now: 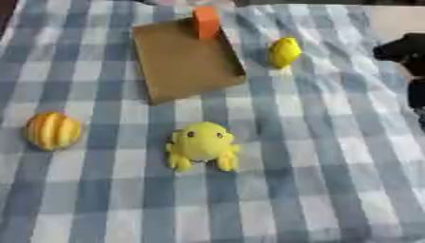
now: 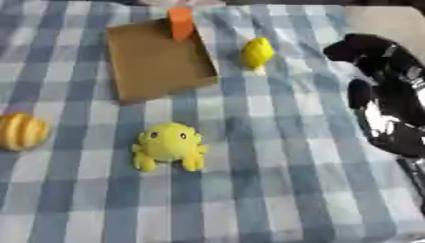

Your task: Pick up objects on the table and place them in the box.

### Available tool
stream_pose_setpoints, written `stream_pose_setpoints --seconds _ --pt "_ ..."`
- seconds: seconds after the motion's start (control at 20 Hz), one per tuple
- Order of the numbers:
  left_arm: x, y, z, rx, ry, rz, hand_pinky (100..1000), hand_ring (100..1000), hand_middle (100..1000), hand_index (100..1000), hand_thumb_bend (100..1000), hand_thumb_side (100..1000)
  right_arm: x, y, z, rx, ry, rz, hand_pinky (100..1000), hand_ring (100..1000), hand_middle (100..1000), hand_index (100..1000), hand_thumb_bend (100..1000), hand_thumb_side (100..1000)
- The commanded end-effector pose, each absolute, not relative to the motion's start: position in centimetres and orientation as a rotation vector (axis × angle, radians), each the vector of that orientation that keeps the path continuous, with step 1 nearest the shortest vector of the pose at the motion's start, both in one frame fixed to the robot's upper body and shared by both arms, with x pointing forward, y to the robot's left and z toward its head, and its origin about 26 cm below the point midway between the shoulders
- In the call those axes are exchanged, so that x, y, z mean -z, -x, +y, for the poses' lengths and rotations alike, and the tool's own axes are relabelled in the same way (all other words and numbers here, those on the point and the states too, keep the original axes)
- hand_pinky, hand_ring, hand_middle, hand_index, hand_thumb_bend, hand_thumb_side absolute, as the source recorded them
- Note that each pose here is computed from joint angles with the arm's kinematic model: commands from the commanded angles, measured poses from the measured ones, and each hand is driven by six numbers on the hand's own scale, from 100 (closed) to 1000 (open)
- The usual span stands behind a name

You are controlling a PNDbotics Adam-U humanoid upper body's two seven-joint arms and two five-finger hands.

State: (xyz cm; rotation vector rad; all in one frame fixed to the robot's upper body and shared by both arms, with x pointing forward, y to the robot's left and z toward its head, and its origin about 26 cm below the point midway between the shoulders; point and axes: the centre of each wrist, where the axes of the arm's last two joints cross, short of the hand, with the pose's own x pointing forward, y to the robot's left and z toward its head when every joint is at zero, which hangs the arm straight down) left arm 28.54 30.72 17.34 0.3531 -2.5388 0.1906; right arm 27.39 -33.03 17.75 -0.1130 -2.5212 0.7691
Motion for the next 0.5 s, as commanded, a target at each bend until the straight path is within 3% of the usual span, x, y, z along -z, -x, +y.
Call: stream_pose_setpoints --seconds 0.05,0.5 --pt "-18.32 -28.32 30.86 -0.166 -0.362 -2.572 966 764 763 924 100 613 -18.68 -27.25 -33.24 -0.816 0.14 -2.532 821 812 752 888 100 466" --pt "-18.36 -28.32 30.89 -0.166 -0.362 -2.573 966 765 764 925 100 612 -18.8 -27.23 -33.36 -0.835 0.147 -2.531 821 814 754 889 100 457"
